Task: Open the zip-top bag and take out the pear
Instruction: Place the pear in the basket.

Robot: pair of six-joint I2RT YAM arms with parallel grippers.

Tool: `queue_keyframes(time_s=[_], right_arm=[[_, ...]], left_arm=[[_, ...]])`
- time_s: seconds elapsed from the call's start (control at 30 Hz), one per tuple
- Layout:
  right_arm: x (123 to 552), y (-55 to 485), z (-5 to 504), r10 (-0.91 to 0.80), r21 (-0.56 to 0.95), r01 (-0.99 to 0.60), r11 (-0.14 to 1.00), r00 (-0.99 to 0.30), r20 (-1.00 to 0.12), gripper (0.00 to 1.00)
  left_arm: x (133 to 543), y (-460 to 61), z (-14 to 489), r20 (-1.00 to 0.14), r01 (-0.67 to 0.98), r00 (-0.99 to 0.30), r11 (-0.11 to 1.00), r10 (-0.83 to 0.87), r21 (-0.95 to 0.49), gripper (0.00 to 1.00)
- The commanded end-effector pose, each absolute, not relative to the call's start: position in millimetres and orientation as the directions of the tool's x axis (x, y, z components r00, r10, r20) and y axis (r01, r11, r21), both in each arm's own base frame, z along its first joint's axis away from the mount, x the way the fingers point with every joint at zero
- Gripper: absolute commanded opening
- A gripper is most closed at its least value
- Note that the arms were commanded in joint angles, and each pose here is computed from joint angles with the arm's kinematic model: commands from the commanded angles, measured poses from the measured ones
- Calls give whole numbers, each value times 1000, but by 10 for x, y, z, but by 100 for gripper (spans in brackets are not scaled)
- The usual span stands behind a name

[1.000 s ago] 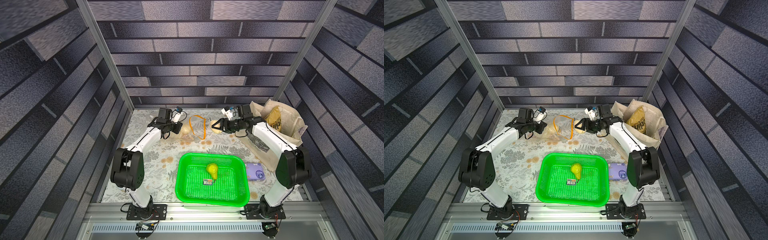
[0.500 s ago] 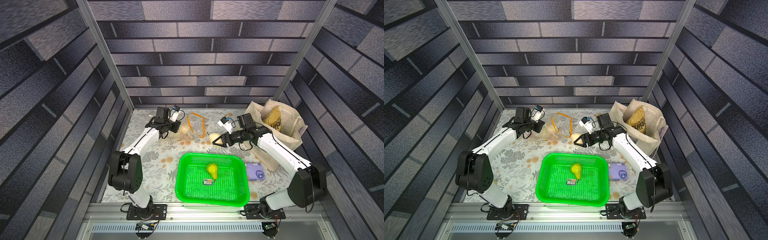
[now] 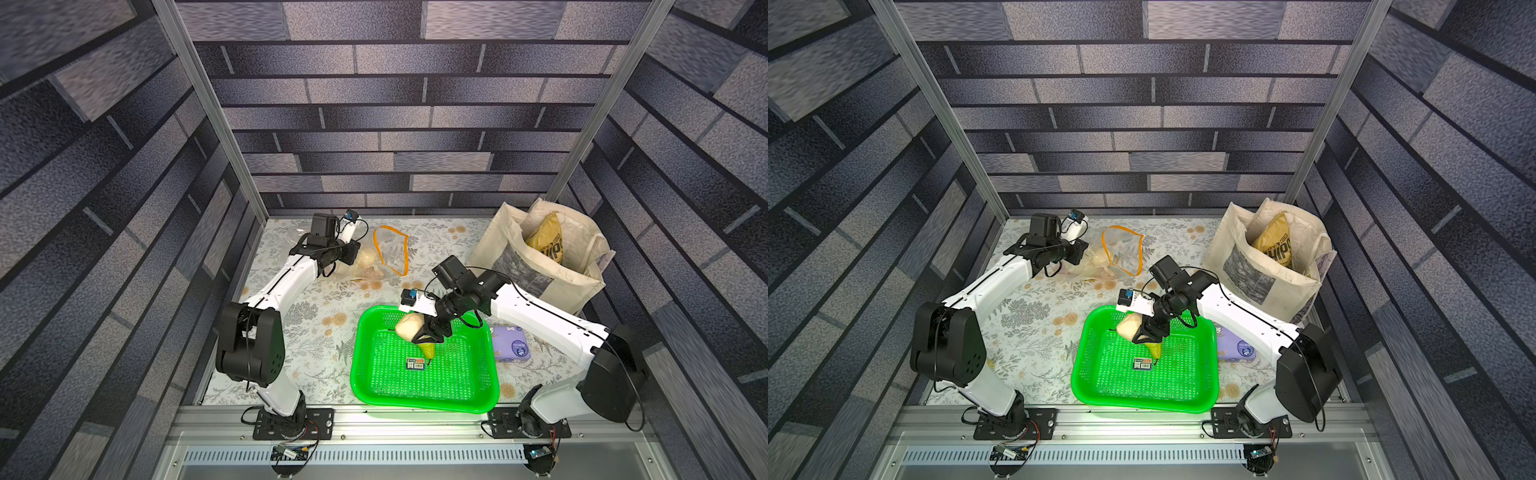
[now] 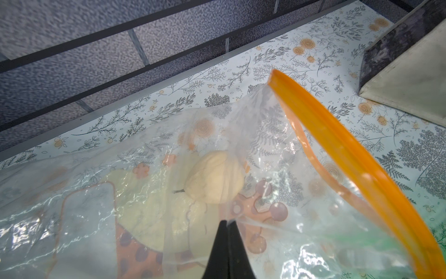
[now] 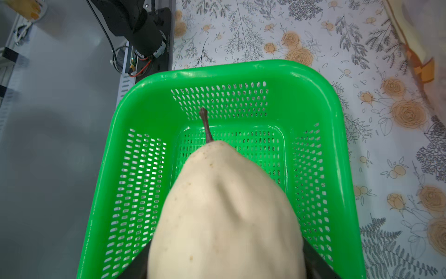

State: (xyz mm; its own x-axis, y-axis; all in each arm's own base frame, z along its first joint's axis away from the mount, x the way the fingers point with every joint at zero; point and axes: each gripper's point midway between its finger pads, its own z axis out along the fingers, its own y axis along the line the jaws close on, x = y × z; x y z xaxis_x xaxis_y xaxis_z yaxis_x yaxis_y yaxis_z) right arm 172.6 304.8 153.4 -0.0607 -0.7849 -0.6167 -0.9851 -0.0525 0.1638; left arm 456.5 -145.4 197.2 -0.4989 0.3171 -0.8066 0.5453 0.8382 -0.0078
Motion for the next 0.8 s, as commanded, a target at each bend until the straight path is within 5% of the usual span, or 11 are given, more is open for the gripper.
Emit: queue_keyframes(time_s=[0.0, 0.23, 0.47, 0.77], right_arm=[[1792, 3000, 1317, -855, 52, -992, -112, 69, -515, 61], [2038, 3189, 1058, -921, -127, -986, -112, 151, -359, 61], [2067, 3340, 924, -943, -157, -981, -118, 160, -290, 72], [1922, 3482, 1308, -864, -84, -995, -59, 93, -495, 95]], left_arm=[[4536, -1402, 2148, -829, 527, -473, 850, 297, 4, 0], [4538, -1403, 2134, -828, 528, -475, 849, 298, 3, 0], [4537, -1408, 2129, -827, 528, -475, 849, 300, 4, 0], [4526, -1442, 2104, -824, 536, -477, 844, 307, 4, 0]])
